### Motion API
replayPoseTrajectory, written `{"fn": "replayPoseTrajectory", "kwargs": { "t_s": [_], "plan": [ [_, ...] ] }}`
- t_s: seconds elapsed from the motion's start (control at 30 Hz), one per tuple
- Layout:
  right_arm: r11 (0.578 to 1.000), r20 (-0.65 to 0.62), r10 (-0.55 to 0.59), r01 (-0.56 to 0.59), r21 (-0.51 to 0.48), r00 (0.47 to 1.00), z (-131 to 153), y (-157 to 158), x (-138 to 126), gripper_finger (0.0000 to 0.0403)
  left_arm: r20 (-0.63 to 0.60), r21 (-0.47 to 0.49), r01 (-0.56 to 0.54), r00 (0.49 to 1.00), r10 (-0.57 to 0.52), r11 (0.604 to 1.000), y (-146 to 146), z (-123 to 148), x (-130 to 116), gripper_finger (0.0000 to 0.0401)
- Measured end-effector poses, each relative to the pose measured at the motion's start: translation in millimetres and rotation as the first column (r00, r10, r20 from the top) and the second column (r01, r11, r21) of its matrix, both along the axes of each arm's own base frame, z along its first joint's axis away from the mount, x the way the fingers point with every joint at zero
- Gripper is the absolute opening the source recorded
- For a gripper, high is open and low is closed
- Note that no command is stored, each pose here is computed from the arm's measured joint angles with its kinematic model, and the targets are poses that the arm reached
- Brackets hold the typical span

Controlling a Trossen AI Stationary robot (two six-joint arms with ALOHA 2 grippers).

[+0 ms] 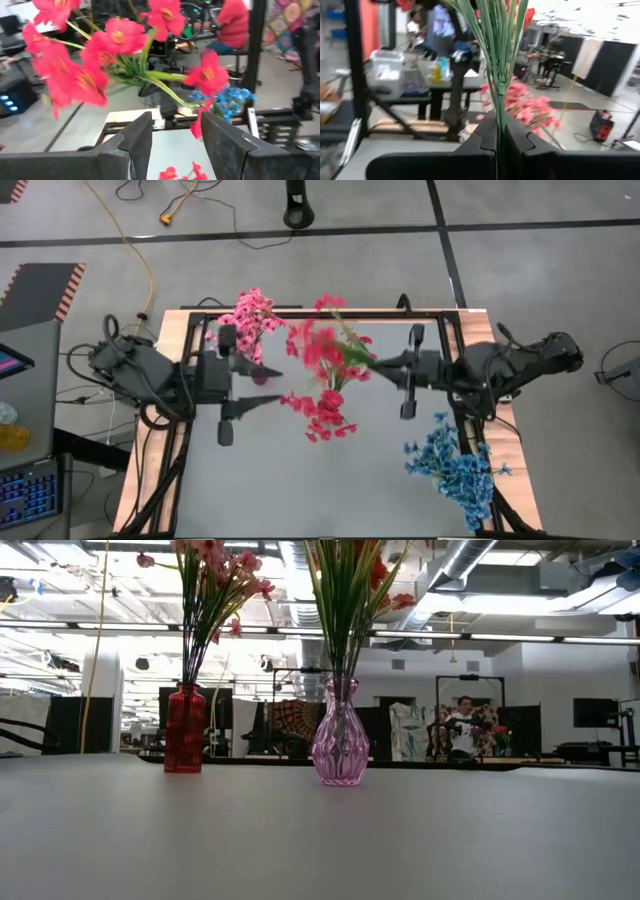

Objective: Sort flowers into vase by color
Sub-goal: Put the red flowers into the pink vase

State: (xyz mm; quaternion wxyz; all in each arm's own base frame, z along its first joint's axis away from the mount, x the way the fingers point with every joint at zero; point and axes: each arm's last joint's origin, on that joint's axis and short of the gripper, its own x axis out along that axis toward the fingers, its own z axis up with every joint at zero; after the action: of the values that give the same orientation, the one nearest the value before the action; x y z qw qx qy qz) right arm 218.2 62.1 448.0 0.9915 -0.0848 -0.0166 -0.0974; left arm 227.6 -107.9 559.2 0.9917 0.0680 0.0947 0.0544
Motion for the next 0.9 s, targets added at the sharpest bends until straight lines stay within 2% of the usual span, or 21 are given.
{"fn": "replayPoseTrajectory", "kwargs": {
  "t_s": [0.2, 0.37, 0.67, 0.77, 0.9],
  "plan": [
    [0.998, 0.115, -0.057, 0.053, 0.039, 0.992, 11, -14, 4, 0.0045, -0.004, 0.002, -0.041, 0.999, 0.041, 0.999, -3, -3, 5, 0.0157],
    [0.997, 0.165, -0.069, 0.061, 0.057, 0.984, 13, -17, 10, 0.0034, -0.024, 0.016, -0.075, 0.997, 0.075, 0.997, -7, -13, 29, 0.0157],
    [0.997, 0.189, 0.063, -0.07, 0.032, 0.98, 6, -5, 32, 0.0046, 0.061, 0.011, -0.211, 0.976, 0.21, 0.978, -5, -28, 89, 0.0157],
    [0.997, 0.207, 0.065, -0.072, 0.025, 0.976, 4, -2, 39, 0.0039, 0.1, -0.017, -0.249, 0.963, 0.25, 0.968, -1, -30, 101, 0.0157],
    [0.998, 0.234, 0.068, -0.064, -0.027, 0.97, 2, 3, 49, 0.0034, 0.134, -0.053, -0.274, 0.951, 0.279, 0.96, 6, -27, 106, 0.0157]
  ]
}}
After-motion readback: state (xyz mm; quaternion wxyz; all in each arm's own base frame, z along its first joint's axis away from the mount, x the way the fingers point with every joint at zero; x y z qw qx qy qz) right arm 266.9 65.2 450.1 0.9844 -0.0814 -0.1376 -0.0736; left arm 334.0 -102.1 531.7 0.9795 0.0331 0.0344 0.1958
